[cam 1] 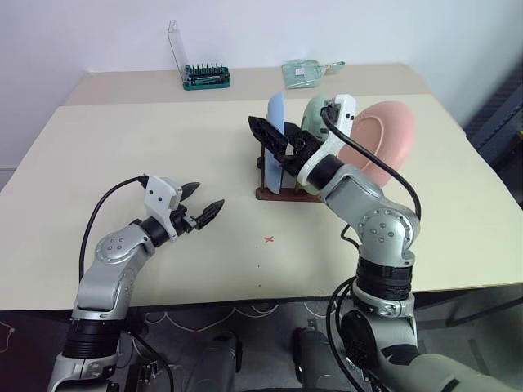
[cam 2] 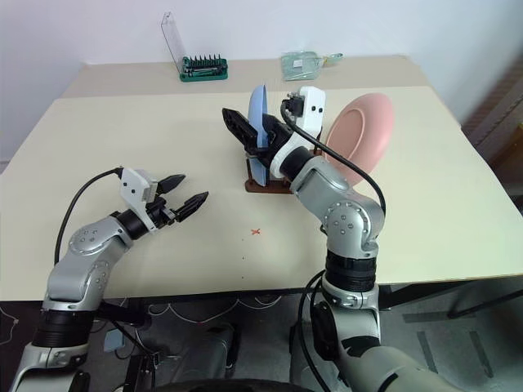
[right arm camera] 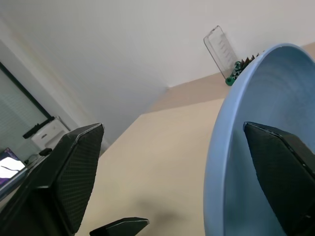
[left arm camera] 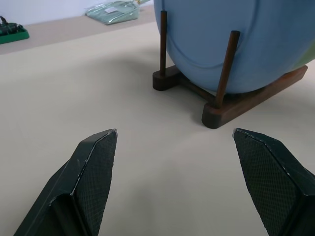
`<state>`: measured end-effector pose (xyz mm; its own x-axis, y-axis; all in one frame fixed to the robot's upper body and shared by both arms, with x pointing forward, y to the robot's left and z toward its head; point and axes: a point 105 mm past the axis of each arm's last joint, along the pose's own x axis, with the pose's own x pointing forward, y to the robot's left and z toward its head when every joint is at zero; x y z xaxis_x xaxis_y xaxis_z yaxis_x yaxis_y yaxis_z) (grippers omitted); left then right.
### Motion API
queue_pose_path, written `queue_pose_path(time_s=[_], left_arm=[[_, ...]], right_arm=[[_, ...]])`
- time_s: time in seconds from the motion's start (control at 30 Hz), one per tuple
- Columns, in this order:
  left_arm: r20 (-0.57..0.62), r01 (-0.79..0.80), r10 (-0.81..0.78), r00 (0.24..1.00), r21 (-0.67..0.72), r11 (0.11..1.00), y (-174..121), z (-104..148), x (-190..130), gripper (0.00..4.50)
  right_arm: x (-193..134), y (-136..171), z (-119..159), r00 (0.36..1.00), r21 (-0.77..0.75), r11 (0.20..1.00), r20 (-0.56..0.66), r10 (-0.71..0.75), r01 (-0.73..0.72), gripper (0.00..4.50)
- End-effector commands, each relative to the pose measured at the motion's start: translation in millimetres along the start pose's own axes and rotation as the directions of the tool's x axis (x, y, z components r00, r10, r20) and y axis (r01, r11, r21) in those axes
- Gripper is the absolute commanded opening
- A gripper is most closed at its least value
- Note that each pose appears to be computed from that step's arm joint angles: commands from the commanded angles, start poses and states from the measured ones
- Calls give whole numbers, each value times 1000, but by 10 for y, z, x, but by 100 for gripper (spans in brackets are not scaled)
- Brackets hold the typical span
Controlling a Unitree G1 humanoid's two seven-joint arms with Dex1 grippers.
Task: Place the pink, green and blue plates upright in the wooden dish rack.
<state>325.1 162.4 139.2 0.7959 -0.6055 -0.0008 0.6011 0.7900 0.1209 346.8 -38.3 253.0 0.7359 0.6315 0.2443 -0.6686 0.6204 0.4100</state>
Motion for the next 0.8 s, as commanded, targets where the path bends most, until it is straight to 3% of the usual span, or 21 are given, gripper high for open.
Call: queue_pose_path(time_s=[0.03, 0.23, 0.43, 0.57, 0.8], left_arm=[[38, 17, -18, 999, 21, 1000, -38, 105, 5, 389], [39, 27, -28, 999, 21, 999, -51, 109, 11, 389], [45, 37, -38, 998, 23, 999, -68, 121, 32, 389], [43, 55, -55, 998, 16, 998, -96, 112, 43, 389], [54, 89, -89, 995, 7, 996, -152, 113, 151, 389]], right_arm=[[18, 218, 196, 995, -89, 993, 58, 84, -78, 433], [-8, 381, 303, 989, -272, 953, 29, 147, -134, 433], [-149, 376, 578, 990, -574, 811, 9, 141, -110, 433], [-353, 154, 831, 997, -630, 776, 23, 68, -39, 433], [-340, 133, 680, 999, -613, 789, 6, 54, -39, 433]])
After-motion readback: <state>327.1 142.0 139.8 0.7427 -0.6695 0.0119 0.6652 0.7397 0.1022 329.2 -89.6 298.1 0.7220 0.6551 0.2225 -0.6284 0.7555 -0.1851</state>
